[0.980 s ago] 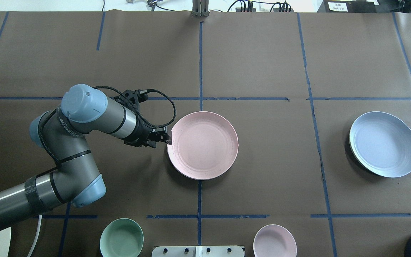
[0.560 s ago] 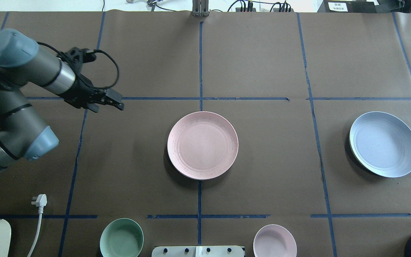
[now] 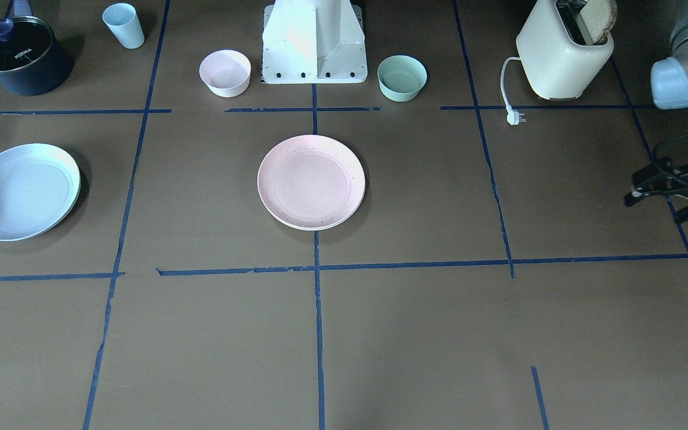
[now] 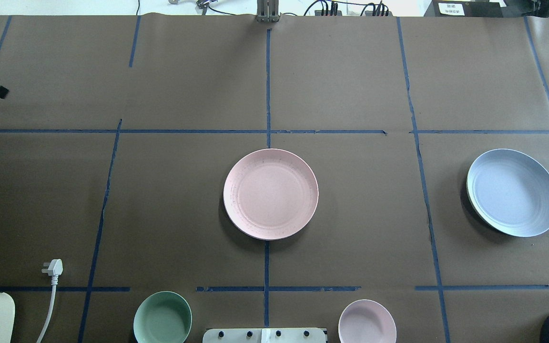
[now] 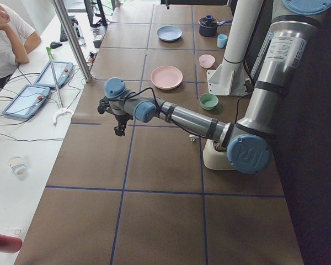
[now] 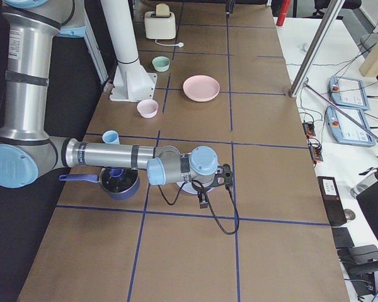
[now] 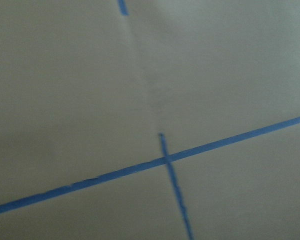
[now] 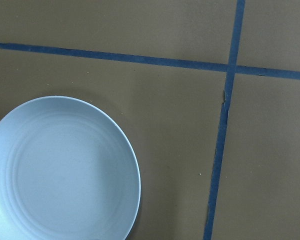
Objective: Stack three plates with pink and blue
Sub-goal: 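Release the pink plate and withdraw the left gripper away, then reach the right gripper to the light blue plate's rim and grasp it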
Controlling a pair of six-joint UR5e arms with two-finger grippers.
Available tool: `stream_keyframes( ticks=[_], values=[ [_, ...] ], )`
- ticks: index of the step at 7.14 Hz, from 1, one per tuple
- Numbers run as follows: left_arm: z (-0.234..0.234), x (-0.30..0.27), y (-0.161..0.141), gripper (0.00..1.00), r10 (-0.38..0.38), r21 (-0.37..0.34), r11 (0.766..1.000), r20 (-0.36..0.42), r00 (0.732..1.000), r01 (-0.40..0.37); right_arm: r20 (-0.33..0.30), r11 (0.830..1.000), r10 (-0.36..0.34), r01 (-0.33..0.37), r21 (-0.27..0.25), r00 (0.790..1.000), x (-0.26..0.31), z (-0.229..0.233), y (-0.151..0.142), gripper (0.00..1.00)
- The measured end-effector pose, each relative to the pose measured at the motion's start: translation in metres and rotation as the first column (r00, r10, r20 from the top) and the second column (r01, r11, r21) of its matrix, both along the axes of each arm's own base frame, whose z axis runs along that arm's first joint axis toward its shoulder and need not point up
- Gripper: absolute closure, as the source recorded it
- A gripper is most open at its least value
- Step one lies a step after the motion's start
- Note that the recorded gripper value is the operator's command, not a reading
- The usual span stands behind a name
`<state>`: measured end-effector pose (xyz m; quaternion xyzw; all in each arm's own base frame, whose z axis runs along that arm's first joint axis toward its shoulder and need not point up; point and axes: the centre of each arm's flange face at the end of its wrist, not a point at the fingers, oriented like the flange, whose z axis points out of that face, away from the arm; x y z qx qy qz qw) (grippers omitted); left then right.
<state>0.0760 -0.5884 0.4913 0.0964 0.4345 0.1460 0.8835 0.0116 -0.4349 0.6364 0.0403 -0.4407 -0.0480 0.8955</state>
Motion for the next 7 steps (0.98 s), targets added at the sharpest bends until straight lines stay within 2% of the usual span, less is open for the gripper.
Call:
stream_keyframes(
  ticks=[2, 3, 5, 7],
  values=[
    [0.083, -0.101, 0.033, 0.0, 0.048, -0.012, 0.999, 0.053, 0.997, -0.047, 0.029, 0.999, 0.021, -0.02, -0.031, 0.999, -0.009, -0.009, 0.005, 0.01],
    [0.118, -0.127, 0.056, 0.0, 0.051, -0.035, 0.998, 0.054, 0.997, -0.049, 0.04, 0.999, 0.037, -0.036, -0.037, 0.998, -0.017, -0.007, 0.014, 0.02],
    [0.151, -0.14, 0.085, 0.0, 0.049, -0.066, 0.997, 0.05, 0.998, -0.046, 0.067, 0.994, 0.096, -0.092, -0.053, 0.993, -0.039, 0.013, 0.034, 0.04],
    [0.168, -0.144, 0.103, 0.0, 0.046, -0.088, 0.995, 0.047, 0.998, -0.042, 0.072, 0.987, 0.147, -0.141, -0.077, 0.987, -0.068, 0.043, 0.037, 0.08]
  ],
)
